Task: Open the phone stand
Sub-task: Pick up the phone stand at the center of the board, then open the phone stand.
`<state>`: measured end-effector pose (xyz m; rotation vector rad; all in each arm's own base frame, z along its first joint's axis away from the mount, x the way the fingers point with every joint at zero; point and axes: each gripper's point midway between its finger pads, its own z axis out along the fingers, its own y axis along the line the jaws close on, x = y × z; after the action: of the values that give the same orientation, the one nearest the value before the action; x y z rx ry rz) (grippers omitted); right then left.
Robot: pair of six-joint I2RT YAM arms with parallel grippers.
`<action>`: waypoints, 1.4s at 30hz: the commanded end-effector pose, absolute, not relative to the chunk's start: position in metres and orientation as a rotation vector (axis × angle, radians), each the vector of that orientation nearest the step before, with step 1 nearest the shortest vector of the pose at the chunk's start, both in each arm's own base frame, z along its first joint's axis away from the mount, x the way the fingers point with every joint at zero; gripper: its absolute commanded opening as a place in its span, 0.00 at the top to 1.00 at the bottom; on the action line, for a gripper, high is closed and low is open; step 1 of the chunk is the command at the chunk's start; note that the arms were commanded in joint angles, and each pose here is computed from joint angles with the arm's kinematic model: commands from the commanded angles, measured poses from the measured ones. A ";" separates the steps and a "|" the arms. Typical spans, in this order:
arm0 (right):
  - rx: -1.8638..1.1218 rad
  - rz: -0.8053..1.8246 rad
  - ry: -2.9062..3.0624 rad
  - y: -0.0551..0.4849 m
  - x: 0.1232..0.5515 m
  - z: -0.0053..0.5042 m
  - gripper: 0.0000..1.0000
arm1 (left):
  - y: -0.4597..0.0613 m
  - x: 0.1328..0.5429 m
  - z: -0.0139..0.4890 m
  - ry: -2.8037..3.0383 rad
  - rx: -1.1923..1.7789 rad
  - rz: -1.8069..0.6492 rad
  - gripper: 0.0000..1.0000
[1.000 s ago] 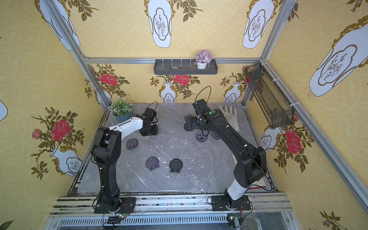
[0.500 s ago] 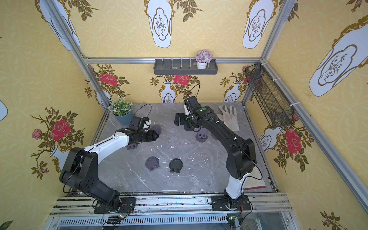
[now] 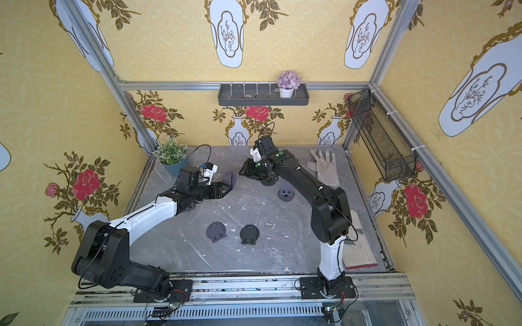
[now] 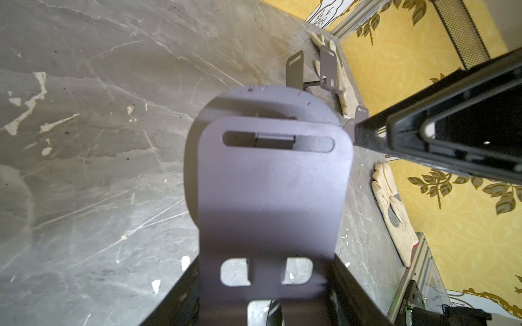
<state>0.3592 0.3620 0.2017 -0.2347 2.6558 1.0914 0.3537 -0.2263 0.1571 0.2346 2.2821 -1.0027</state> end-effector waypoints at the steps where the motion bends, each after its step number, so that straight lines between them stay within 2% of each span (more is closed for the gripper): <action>1: -0.280 1.172 2.620 0.376 0.357 0.207 0.56 | -0.233 0.359 0.169 2.220 0.261 -1.041 0.50; 24: -0.365 1.215 2.633 0.403 0.357 0.189 0.66 | -0.243 0.361 0.182 2.164 0.286 -1.122 0.50; 28: -0.382 1.222 2.636 0.405 0.357 0.186 0.78 | -0.245 0.358 0.187 2.143 0.306 -1.149 0.51; 31: -0.393 1.193 2.638 0.403 0.359 0.184 0.89 | -0.247 0.357 0.187 2.139 0.320 -1.170 0.57; 35: -0.416 1.080 2.652 0.394 0.363 0.178 0.95 | -0.249 0.355 0.187 2.142 0.345 -1.176 0.72; 42: -0.442 0.786 2.681 0.363 0.373 0.166 1.00 | -0.249 0.353 0.185 2.166 0.395 -1.145 0.78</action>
<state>0.3510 0.3923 0.1847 -0.4840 2.6682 1.0931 0.3602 -0.2378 0.1717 0.2633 2.2292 -1.0893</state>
